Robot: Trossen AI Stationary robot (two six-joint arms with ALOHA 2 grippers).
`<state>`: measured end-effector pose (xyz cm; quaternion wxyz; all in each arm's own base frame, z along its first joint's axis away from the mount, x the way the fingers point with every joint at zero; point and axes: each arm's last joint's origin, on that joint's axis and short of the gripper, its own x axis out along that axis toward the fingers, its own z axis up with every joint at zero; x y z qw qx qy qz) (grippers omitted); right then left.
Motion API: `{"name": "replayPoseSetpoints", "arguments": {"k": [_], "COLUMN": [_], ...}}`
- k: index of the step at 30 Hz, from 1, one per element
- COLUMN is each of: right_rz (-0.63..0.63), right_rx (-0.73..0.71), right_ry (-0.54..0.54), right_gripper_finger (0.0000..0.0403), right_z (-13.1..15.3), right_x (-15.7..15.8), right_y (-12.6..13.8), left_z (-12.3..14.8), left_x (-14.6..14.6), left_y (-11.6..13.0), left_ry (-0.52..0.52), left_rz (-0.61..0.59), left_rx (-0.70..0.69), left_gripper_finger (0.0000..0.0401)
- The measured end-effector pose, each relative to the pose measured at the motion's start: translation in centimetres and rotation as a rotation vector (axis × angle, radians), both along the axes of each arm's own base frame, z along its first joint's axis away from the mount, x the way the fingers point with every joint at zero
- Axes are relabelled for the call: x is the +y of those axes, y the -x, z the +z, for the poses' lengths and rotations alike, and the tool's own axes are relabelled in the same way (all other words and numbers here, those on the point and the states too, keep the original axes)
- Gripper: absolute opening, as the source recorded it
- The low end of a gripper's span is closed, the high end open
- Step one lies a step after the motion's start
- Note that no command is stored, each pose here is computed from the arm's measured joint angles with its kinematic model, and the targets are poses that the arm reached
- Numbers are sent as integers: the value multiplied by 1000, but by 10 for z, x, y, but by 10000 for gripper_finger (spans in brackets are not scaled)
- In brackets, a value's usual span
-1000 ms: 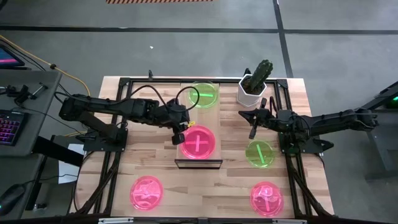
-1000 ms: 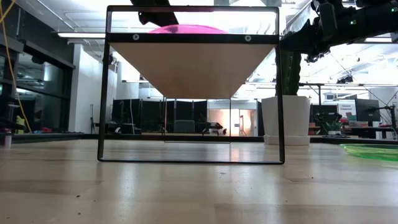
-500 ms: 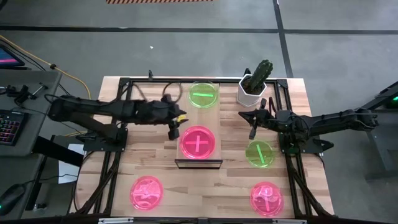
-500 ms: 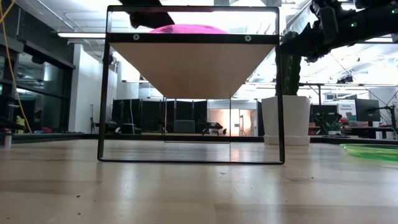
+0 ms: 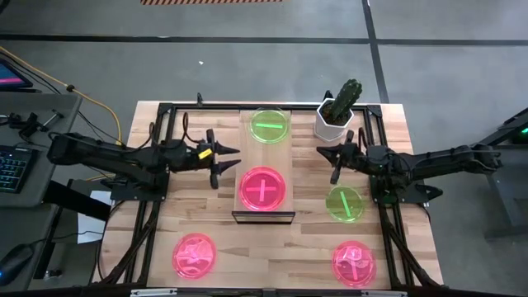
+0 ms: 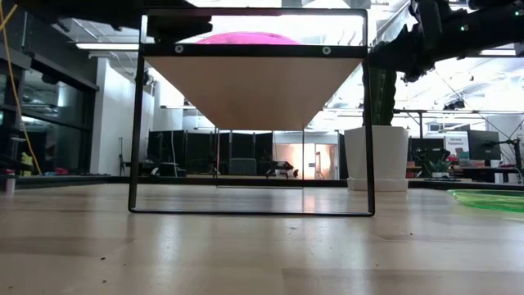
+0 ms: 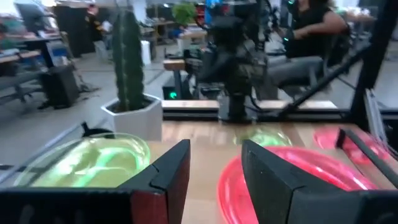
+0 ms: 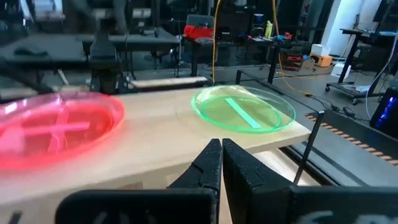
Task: Place and stack plates onto a shelf
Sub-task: Stack the green plate on top of the green plate on the shelf
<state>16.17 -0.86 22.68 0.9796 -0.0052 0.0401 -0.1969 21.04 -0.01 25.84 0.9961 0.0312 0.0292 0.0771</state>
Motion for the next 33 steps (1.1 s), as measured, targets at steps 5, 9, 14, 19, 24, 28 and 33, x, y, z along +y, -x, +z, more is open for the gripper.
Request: {"name": "replayPoseSetpoints", "arguments": {"k": [5, 9, 14, 19, 24, 28, 33], "right_rz": [-17, -111, -129, -261, -397, -406, -374], "right_rx": [136, 421, 695, 866, 894, 925, 934], "right_ry": [-204, -397, -695, -829, -856, -864, -849], "right_gripper_finger": [58, 120, 169, 178, 169, 162, 161], "right_z": [15, 13, -17, -54, -74, -84, -87], "right_x": [-7, -9, 1, 7, 6, 7, 10], "right_y": [1, 8, 15, 24, 33, 39, 39], "left_z": [-6, -5, -6, -8, -8, -8, -9], "left_x": [1, 1, 1, 1, 1, 1, 1], "left_y": [0, 1, 1, 1, 1, 1, 1], "left_ry": [-29, -29, -29, -26, -25, -25, -25], "left_rz": [-22, -19, -19, -19, -18, -18, -18], "left_rx": [62, 61, 73, 88, 85, 86, 95], "left_gripper_finger": [136, 136, 136, 136, 136, 136, 136]}}
